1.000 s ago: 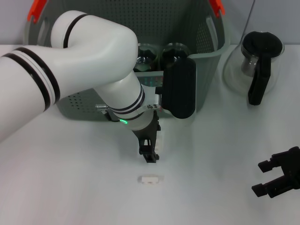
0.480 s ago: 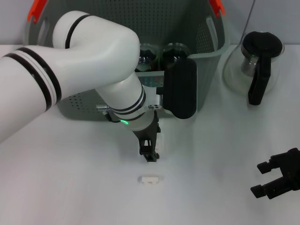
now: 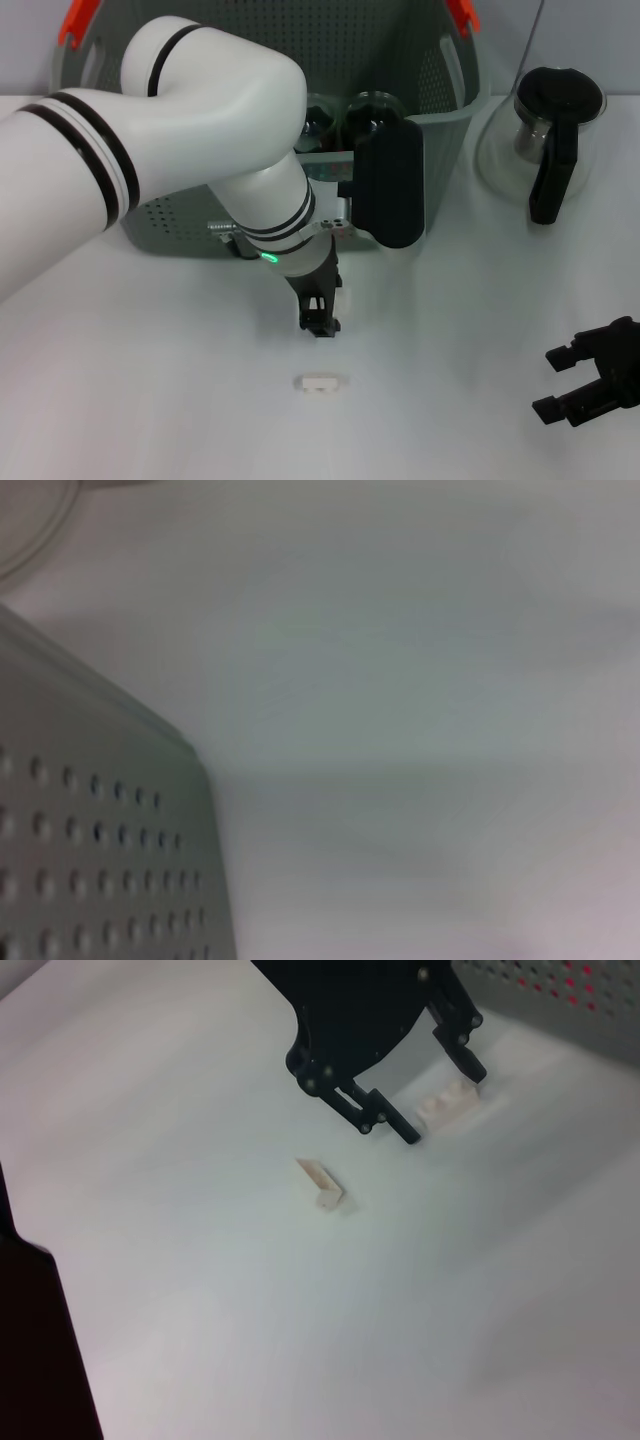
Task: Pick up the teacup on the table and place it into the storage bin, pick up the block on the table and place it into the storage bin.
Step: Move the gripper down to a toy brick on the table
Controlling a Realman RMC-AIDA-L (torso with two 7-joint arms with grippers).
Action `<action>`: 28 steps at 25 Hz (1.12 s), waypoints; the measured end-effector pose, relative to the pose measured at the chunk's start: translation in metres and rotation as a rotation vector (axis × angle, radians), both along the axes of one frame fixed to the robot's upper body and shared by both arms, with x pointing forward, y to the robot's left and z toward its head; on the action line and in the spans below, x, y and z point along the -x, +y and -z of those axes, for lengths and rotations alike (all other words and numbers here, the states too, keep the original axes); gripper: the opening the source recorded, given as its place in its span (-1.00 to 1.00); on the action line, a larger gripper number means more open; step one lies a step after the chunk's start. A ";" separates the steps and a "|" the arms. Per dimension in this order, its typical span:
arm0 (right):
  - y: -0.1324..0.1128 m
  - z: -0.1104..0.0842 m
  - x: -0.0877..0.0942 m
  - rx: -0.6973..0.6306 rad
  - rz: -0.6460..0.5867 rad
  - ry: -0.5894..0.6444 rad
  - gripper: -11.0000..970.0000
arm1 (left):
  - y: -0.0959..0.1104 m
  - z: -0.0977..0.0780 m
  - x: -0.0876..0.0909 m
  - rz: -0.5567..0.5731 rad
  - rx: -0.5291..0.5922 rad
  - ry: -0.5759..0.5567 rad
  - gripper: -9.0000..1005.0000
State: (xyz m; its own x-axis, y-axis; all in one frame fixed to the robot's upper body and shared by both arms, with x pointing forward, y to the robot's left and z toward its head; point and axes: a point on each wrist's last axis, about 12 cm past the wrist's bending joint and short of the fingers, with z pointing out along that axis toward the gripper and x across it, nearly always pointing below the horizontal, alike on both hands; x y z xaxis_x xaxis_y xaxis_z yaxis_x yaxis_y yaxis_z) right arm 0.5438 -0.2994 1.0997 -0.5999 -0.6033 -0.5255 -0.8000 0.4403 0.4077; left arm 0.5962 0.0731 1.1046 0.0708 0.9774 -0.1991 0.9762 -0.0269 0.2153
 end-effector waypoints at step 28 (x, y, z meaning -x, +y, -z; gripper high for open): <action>0.002 0.004 0.000 0.007 -0.008 -0.005 0.95 | -0.007 0.001 -0.001 -0.069 -0.024 0.019 0.07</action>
State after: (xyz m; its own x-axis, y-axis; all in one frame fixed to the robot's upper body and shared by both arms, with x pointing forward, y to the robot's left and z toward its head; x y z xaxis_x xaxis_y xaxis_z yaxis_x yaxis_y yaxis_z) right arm 0.5440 -0.2972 1.0962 -0.5925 -0.6114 -0.5245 -0.8054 0.4368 0.4006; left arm 0.5972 0.0666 1.1038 -0.0002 0.9844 -0.1761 0.9797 0.0355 0.1971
